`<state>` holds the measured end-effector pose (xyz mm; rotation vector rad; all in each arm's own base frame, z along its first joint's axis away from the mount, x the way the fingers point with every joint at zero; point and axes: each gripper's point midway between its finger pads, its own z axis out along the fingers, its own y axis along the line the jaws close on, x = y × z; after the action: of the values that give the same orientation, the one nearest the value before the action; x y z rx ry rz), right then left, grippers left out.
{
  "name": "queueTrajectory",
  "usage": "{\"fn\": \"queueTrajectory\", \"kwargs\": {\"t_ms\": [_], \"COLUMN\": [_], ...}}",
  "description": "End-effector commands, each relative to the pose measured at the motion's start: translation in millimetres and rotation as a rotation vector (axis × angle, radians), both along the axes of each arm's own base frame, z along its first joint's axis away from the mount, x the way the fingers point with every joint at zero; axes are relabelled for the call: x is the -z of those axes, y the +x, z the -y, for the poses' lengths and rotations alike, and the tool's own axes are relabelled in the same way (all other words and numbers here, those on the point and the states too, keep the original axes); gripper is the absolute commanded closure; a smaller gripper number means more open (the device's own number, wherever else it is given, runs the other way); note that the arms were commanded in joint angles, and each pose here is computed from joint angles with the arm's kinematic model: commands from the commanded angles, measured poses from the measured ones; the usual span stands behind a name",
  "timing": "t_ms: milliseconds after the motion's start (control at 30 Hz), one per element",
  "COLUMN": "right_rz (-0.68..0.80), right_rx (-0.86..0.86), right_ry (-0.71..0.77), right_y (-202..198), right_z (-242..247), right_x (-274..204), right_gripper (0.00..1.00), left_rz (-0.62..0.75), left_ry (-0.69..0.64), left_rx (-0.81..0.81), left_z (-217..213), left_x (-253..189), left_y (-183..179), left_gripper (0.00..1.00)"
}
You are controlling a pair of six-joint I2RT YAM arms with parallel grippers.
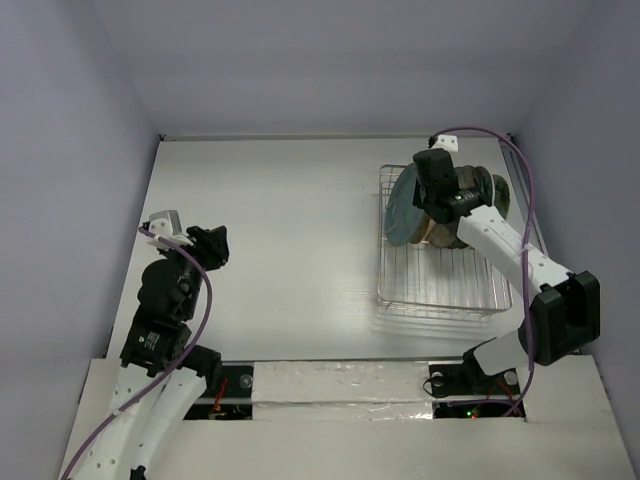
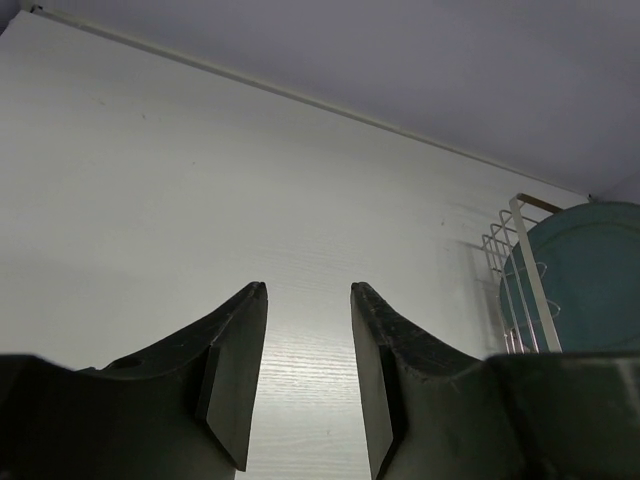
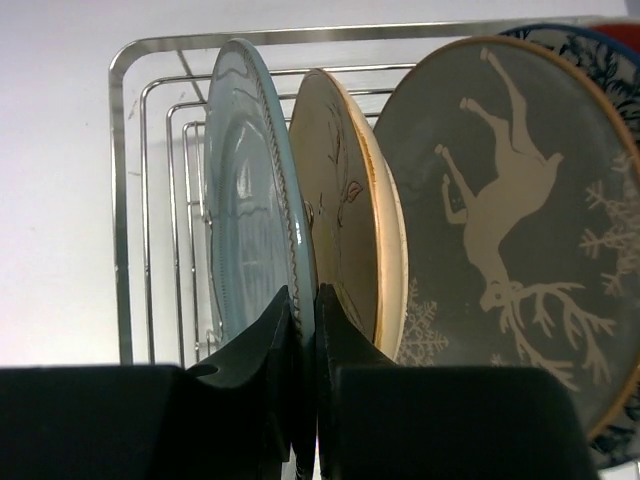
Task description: Unload the plates from the dish rack
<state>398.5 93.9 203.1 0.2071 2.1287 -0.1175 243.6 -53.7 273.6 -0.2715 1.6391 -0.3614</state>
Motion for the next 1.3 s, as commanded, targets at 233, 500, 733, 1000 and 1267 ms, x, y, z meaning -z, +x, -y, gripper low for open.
{"fn": "queueTrajectory", "kwargs": {"t_ms": [233,500,733,1000,1267], "right_rz": [0.494,0.514,0.421,0.306,0.126], "right_rx": [-0.018,-0.240,-0.526,-0.560,-0.526], "right_ry": [0.115,0.313,0.632,0.836,0.871], "right_y": [-27.0,-39.9,-14.4,42.7,39.3], "right_z": [-13.6,-86.8,-242.4,-341.7,-362.1], "right_x": [-210.0,-220.8,-183.7,-146.1,-41.0], "right_gripper": [1.00,1.00,1.00,1.00,1.00], "left_rz": [0.064,0.073,0.081,0.083,0.089], "left_ry": [-0.024,-0.026,-0.032,-0.032,-0.034], "left_rx": [-0.010,-0.019,-0.019,-0.019,-0.019], "left_z": [-3.2,-5.7,-6.3,-6.4,-6.5], "left_x": [-20.2,-22.0,-24.4,-24.8,-25.9], "left_y": [-1.5,-2.2,-4.3,-4.5,-4.8], "left_gripper": [0.57,0.45,0.44,0.44,0.44]}}
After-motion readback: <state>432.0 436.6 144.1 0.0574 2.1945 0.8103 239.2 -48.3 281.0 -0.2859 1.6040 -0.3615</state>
